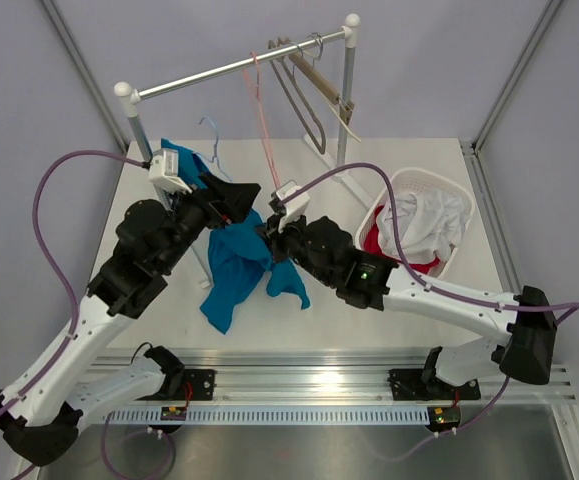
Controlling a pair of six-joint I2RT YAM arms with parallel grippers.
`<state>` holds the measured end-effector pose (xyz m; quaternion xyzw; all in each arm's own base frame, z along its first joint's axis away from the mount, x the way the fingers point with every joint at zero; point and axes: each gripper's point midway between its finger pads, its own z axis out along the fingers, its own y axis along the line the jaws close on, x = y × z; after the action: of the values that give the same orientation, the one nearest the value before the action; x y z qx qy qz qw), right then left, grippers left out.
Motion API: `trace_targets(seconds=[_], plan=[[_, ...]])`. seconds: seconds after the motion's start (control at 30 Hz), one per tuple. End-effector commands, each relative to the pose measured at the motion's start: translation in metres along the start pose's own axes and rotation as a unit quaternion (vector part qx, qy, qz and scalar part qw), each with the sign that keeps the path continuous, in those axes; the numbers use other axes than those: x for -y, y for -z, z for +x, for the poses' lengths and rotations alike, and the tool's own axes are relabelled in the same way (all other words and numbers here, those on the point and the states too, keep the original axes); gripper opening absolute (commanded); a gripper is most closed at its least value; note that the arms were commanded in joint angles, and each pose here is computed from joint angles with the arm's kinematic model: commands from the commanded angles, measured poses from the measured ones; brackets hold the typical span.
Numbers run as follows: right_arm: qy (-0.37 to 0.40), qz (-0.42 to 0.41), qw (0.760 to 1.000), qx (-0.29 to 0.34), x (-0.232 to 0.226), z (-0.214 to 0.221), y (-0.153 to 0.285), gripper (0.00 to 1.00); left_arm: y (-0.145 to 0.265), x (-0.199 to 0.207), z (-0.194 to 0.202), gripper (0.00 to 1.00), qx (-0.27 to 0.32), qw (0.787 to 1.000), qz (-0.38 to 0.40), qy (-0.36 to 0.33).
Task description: Remove the t-shirt from the hanger
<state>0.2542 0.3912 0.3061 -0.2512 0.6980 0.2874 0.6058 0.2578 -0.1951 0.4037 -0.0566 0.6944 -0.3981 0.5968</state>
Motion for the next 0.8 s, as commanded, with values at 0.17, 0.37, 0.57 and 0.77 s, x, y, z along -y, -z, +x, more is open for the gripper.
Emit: trace_targets(seconds=[0.17, 0.37, 0.57, 0.77], plan=[[-0.026, 0.025, 0.995, 0.094, -0.003, -0.059, 0.049, 0.0, -0.009, 0.005, -0.022, 0.81, 0.05, 0.998, -0.001, 0.038], [-0.023, 0.021, 0.996, 0.086, -0.014, -0.051, 0.054, 0.0, -0.012, 0.023, -0.025, 0.54, 0.057, 0.996, 0.045, 0.05], [-0.029, 0.021, 0.997, 0.071, -0.021, -0.035, 0.06, 0.07, -0.005, 0.024, -0.027, 0.0, 0.062, 0.995, 0.05, 0.055], [-0.043, -0.014, 0.998, 0.047, -0.038, -0.02, 0.077, 0.67, 0.011, 0.039, -0.038, 0.0, 0.077, 0.99, 0.091, 0.071]])
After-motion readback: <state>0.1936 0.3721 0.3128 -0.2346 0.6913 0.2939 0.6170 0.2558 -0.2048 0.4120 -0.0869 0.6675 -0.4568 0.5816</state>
